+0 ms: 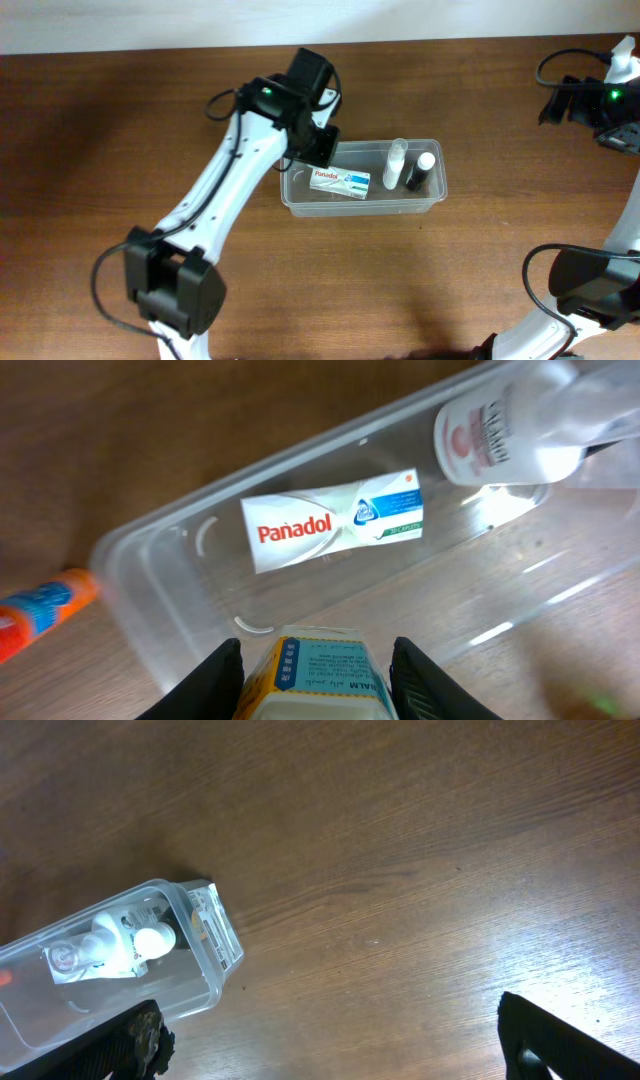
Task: Pack container
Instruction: 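Carry the jar over the container and lower it inside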
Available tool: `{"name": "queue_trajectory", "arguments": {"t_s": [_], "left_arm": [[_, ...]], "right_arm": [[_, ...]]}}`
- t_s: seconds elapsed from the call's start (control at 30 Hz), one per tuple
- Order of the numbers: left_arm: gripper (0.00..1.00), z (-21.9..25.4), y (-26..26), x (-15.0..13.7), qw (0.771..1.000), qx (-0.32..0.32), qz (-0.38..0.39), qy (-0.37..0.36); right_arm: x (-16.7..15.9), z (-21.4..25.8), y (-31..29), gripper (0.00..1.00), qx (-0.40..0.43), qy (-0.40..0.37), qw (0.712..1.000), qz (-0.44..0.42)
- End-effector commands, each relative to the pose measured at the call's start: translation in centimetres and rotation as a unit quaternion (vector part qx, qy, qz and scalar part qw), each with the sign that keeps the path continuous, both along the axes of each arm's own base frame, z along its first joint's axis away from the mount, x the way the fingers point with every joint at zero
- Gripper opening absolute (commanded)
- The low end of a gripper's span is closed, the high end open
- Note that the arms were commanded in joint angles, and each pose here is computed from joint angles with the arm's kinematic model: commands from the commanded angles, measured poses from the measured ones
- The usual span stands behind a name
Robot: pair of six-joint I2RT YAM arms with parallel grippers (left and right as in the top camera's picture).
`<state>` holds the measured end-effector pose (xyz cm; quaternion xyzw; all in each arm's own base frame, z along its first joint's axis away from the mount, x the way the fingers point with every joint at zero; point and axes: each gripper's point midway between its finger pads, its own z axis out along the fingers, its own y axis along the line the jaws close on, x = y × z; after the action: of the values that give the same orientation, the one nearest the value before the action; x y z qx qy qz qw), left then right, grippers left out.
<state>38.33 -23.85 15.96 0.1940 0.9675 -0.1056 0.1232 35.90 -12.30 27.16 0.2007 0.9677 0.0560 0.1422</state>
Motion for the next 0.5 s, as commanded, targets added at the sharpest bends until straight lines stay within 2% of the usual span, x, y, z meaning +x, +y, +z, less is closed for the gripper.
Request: {"name": "queue_trajectory", "arguments": {"t_s": [0.0, 0.47], "left_arm": [[0.41, -1.7, -1.4, -0.2, 1.000, 0.003, -0.007, 0.020], [0.41, -7.9, -2.3, -0.9, 0.996, 0.049, -0.009, 0.075]], "right_arm": [[-0.2, 0.1, -0.1, 0.98, -0.004, 0.000, 1.000, -0.004], [-0.2, 0.1, -0.1, 0.98, -0.004, 0.000, 1.000, -0.004]]}}
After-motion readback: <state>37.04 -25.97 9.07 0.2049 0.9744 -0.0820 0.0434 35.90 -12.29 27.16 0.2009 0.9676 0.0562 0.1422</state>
